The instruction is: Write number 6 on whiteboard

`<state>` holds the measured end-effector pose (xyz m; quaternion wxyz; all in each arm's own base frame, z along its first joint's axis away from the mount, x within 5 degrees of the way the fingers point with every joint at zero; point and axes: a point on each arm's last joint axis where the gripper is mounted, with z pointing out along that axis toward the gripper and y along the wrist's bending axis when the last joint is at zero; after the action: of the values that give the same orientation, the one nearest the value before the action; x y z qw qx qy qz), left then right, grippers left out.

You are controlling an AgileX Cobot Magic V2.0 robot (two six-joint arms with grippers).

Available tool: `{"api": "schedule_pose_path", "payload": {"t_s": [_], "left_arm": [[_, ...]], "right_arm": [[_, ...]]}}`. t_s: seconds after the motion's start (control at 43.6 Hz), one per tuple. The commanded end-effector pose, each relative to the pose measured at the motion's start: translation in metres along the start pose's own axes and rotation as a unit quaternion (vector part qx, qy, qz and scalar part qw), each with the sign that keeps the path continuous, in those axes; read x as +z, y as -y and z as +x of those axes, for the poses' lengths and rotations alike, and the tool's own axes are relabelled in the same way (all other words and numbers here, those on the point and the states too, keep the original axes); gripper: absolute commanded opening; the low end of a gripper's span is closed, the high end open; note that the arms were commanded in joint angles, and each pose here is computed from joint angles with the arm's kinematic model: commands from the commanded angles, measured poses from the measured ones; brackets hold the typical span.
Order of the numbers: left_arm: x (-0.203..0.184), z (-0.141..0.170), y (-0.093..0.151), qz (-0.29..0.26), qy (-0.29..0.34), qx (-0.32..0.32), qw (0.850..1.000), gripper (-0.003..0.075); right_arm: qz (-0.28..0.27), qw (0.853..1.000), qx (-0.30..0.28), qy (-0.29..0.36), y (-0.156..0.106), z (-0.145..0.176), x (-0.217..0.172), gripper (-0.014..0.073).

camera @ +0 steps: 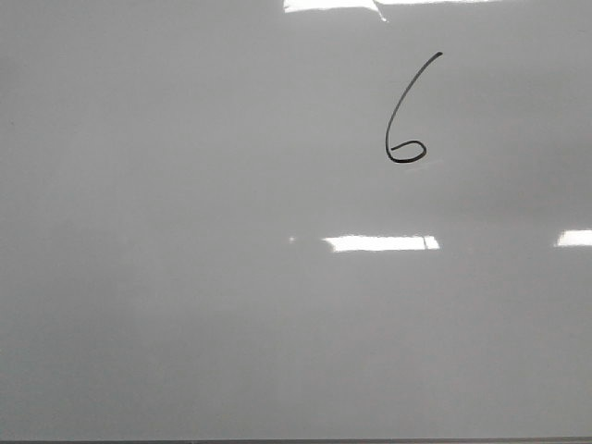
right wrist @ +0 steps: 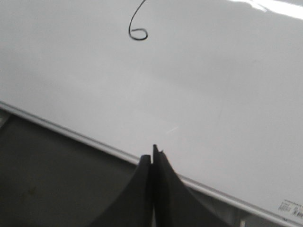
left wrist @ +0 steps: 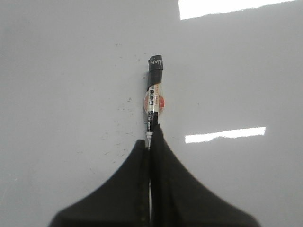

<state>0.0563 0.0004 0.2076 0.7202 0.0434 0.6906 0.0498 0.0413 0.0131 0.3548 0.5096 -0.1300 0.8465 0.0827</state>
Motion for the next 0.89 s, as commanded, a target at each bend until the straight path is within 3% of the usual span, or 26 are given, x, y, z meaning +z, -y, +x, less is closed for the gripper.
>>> {"api": "schedule_pose_path", "payload": {"t_s": [0.0, 0.161, 0.39, 0.688, 0.872], "left_arm": [[-0.002, -0.008, -0.001, -0.006, 0.051, -0.005, 0.999, -0.0020], [-0.002, -0.008, -0.001, -0.006, 0.051, -0.005, 0.999, -0.0020], [-0.002, -0.008, -0.001, -0.006, 0.051, -0.005, 0.999, -0.0020], [-0.002, -0.008, -0.001, -0.006, 0.051, -0.005, 0.999, -0.0020], [-0.002, -0.008, -0.001, -0.006, 0.051, -0.005, 0.999, -0.0020]], "right_arm": [[0.031, 0.993, 0.004, 0.110, 0.003, -0.001, -0.004, -0.0068], [0.094, 0.968, 0.016, 0.232, 0.008, 0.032, 0.012, -0.0068], [0.144, 0.946, 0.020, 0.290, 0.014, 0.083, 0.044, -0.0068], [0.151, 0.937, 0.017, 0.315, 0.017, 0.119, 0.072, -0.0068], [0.150, 0.936, 0.018, 0.316, 0.017, 0.121, 0.073, -0.0068]]}}
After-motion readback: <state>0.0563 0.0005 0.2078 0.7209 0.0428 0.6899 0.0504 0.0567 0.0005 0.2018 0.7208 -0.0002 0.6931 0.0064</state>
